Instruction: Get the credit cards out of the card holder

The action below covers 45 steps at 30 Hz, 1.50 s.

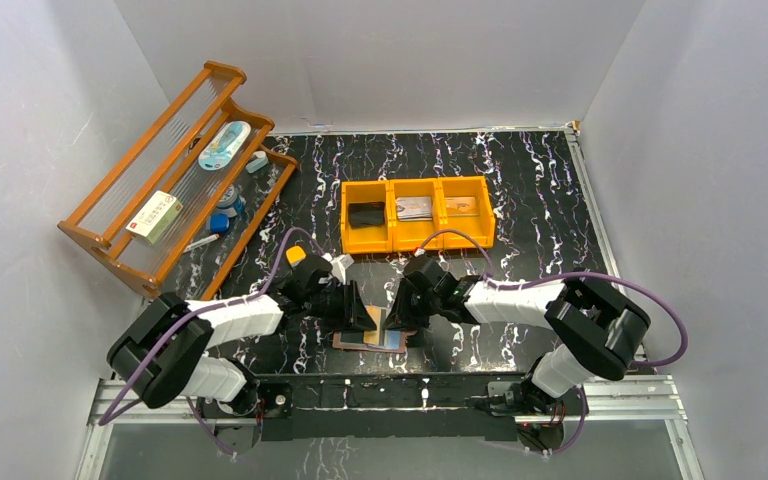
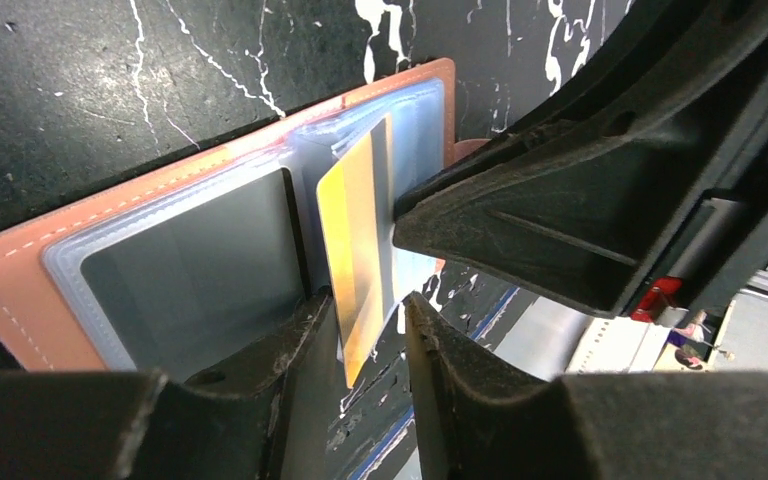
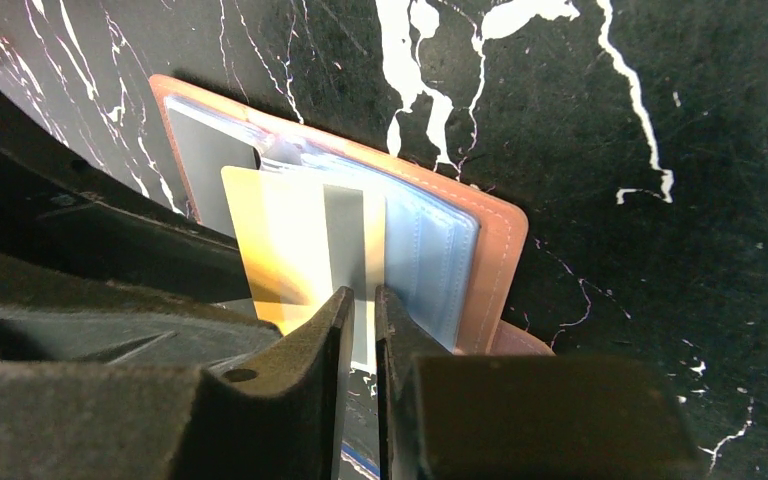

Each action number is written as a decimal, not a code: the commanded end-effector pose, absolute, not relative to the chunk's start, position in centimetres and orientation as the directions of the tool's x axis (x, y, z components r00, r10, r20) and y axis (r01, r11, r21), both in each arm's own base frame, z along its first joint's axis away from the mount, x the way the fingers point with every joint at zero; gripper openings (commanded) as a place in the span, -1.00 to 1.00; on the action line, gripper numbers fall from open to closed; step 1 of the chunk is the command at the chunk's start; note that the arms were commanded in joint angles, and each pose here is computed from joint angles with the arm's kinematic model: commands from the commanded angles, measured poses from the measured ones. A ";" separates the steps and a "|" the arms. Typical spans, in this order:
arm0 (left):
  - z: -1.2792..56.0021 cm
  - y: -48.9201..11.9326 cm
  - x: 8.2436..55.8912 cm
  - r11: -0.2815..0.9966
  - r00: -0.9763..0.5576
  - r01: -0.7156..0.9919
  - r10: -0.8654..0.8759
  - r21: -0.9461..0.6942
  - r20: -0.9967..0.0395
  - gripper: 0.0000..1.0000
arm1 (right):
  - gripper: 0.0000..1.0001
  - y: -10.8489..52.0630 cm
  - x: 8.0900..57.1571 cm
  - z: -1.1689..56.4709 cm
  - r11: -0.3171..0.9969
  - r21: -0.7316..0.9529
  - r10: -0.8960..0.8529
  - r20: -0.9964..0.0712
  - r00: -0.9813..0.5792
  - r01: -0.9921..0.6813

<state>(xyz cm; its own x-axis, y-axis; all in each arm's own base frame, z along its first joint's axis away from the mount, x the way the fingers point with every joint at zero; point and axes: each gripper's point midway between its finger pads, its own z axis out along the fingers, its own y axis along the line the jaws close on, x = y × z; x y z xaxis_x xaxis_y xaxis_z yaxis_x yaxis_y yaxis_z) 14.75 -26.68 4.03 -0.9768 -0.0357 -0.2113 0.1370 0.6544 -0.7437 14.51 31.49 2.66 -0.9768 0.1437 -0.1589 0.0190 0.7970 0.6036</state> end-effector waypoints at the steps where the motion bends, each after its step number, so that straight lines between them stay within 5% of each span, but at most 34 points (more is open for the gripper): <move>1: 4.5 -27.5 14.6 0.608 -0.981 0.135 -0.029 -0.783 -0.192 -0.46 | -0.54 28.7 13.5 -0.4 0.868 0.495 0.134 -0.145 -0.980 0.046; 18: 5.0 -25.7 15.1 0.686 -0.967 0.135 -0.065 -0.715 -0.245 -1.00 | -0.58 28.0 13.5 -1.0 0.887 0.459 0.130 -0.150 -0.980 0.047; 35: 8.5 -22.5 16.9 0.809 -0.917 0.156 -0.094 -0.567 -0.386 -1.00 | -0.54 30.5 15.9 5.1 0.849 0.513 0.036 -0.292 -0.956 -0.125; 45: 8.7 -18.5 17.0 0.883 -0.874 0.066 -0.173 -0.464 -0.454 -1.00 | -0.47 36.2 15.1 10.9 0.642 0.727 -0.021 -0.300 -0.954 -0.244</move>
